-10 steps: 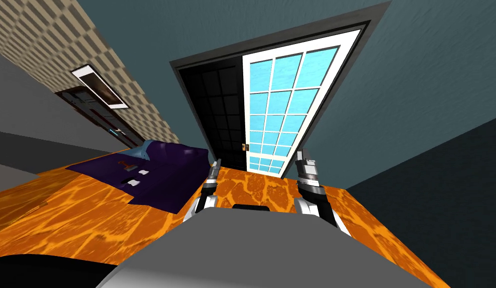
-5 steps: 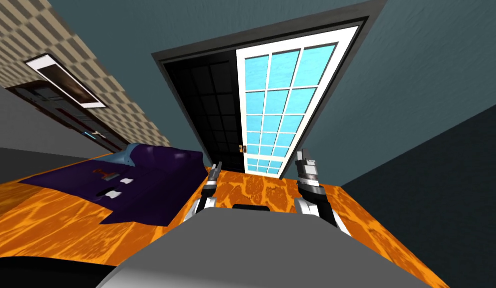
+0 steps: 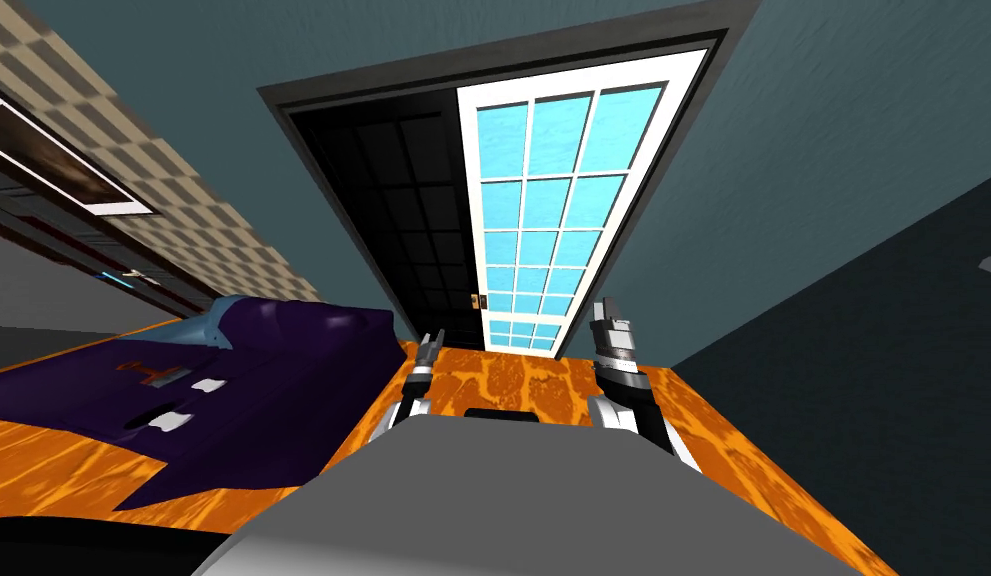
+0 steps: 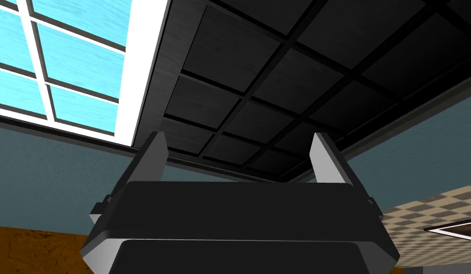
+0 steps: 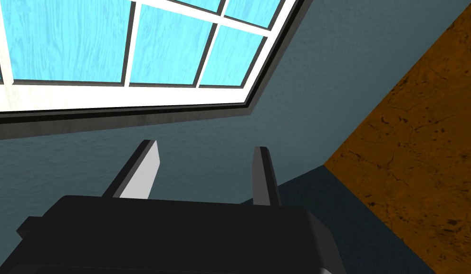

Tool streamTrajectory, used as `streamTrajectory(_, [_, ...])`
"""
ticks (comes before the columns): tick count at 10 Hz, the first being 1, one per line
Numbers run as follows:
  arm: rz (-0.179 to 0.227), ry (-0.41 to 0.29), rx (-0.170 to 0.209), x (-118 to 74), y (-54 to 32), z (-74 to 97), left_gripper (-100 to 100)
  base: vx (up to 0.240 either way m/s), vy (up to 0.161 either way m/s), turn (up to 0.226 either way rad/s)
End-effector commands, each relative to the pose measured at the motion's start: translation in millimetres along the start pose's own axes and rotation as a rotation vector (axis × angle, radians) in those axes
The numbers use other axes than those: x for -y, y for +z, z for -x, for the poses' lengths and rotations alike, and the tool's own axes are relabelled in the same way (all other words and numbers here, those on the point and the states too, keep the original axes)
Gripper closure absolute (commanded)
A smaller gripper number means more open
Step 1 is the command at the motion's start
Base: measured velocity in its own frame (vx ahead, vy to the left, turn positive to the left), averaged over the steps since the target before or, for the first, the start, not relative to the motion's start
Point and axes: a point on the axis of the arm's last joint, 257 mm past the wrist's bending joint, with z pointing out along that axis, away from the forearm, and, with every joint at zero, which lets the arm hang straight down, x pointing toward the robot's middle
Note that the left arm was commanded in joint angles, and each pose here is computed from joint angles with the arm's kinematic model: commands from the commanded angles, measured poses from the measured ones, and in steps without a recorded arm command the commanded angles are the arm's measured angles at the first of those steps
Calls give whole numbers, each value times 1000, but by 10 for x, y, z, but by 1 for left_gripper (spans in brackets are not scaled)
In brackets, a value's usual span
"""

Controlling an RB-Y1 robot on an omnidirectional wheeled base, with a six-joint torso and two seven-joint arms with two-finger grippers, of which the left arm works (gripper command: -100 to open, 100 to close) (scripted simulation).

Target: Pull the door open

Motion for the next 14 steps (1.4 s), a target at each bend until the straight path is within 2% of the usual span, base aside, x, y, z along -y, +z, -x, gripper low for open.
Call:
streamTrajectory(1, [15,49,-20,-95,-33,-93,-100,103,-2,-88])
streamTrajectory(7, [63,201,-94,-389,-199,-402,-100,102,6,-86])
streamTrajectory(14, [99,340,-174,-632,-390,-702,-100,104,9,-79])
